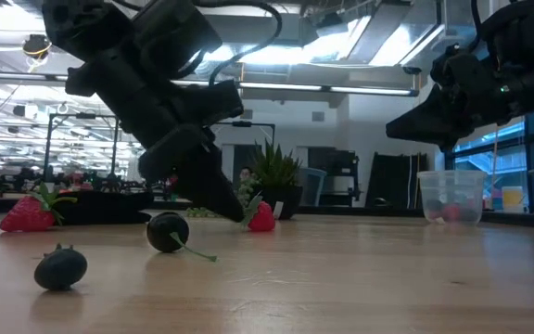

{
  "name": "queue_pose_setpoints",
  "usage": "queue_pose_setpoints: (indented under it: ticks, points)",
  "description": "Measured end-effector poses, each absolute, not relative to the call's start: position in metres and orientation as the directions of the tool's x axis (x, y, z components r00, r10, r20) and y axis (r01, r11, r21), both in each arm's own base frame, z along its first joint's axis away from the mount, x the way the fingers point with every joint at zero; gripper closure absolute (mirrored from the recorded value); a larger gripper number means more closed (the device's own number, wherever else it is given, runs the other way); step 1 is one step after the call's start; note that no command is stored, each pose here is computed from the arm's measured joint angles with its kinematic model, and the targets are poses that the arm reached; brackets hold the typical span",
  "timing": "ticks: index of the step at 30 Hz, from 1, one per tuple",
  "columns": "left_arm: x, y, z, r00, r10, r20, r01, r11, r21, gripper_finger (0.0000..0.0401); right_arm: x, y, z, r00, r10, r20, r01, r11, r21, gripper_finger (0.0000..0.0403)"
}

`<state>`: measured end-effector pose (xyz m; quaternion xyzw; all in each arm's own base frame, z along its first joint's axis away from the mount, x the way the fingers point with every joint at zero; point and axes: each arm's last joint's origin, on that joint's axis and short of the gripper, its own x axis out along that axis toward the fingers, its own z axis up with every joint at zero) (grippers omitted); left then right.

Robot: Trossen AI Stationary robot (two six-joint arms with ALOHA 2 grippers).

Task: Pick and placing Produce into tupperware
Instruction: Put the right red strawberry into the bin

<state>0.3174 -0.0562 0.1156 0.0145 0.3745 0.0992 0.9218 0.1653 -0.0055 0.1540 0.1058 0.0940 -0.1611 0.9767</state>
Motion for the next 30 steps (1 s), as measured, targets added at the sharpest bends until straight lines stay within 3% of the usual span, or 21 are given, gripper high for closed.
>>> queue_pose_setpoints:
  ticks: [25, 30]
  points:
    - [0.3188, -0.0475, 0.1135, 0.690, 0.174, -0.703, -0.176, 0.982, 0.070, 0.0391, 0.1653, -0.0055, 0.1540, 0.931, -0.294, -0.218, 0.334, 0.926, 0.174, 0.0310]
    - [0.3188, -0.0476, 0.1135, 0.690, 0.173, -0.703, -0.173, 0.982, 0.072, 0.0397, 0.1653, -0.0055, 0.1540, 0.931, -0.294, -0.218, 0.334, 0.927, 0.173, 0.0310]
